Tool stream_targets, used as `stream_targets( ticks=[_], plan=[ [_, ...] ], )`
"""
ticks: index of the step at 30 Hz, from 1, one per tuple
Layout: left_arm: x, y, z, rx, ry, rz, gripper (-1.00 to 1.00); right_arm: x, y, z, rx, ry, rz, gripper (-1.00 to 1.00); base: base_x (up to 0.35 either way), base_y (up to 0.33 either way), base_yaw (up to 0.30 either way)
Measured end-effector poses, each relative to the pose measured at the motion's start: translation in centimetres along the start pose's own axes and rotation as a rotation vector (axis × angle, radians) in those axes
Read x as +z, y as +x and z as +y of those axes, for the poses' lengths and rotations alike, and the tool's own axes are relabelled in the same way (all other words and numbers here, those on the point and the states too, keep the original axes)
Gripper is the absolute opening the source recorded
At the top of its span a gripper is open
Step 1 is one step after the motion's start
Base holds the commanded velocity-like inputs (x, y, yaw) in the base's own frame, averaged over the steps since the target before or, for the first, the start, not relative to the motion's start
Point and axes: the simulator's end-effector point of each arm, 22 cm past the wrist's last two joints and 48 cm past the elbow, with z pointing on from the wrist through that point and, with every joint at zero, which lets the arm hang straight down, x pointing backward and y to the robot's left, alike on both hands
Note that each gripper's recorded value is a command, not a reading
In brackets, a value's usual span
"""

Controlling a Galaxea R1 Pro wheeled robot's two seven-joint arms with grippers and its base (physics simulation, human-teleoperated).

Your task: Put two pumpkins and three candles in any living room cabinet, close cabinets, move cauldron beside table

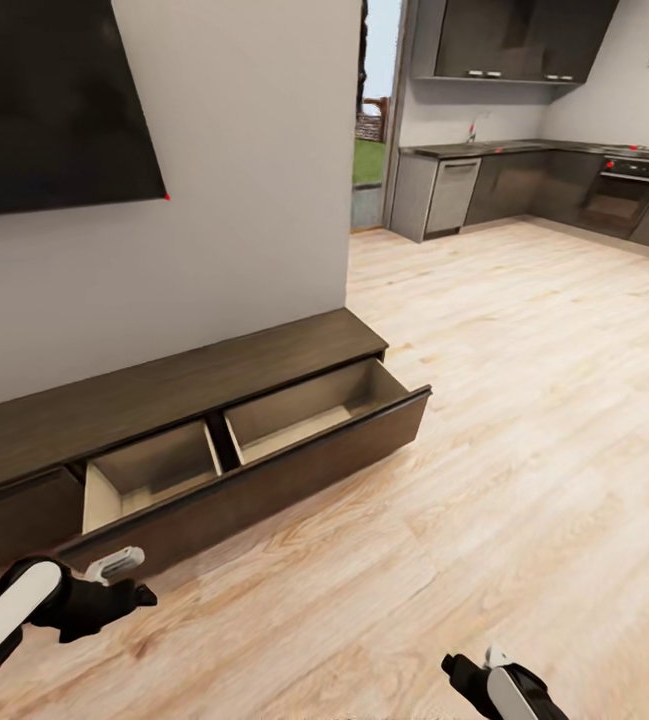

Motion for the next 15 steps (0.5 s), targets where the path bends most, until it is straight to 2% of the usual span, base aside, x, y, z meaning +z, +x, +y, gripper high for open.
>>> stream_targets(
  ticks=[3, 6, 8, 11, 14, 15],
  plan=[
    [1.3, 1.0, -1.4, 0.013, -0.003, 0.012, 1.0, 0.3, -0.1, -0.6, 0.015, 0.012, -0.012, 1.0, 0.0, 0.0, -0.109],
    [3.6, 3.0, -3.8, 0.042, -0.018, 0.036, 1.0, 0.5, -0.2, -1.3, 0.037, 0.027, -0.024, 1.0, 0.0, 0.0, -0.094],
    [6.0, 5.4, -4.7, 0.077, -0.076, 0.07, 1.0, 0.7, 0.0, -1.7, 0.044, 0.035, -0.024, 1.0, 0.0, 0.0, -0.078],
    [8.2, 8.1, -5.5, 0.127, -0.144, 0.104, 1.0, 0.8, 0.1, -2.3, 0.046, 0.047, -0.02, 1.0, 0.0, 0.0, -0.072],
    [10.8, 10.1, -7.4, 0.142, -0.194, 0.084, 1.0, 1.0, -0.1, -3.0, 0.045, 0.06, -0.021, 1.0, 0.0, 0.0, -0.068],
    [11.5, 10.5, -7.1, 0.153, -0.229, 0.078, 1.0, 1.0, 0.1, -3.3, 0.045, 0.065, -0.017, 1.0, 0.0, 0.0, -0.068]
  ],
)
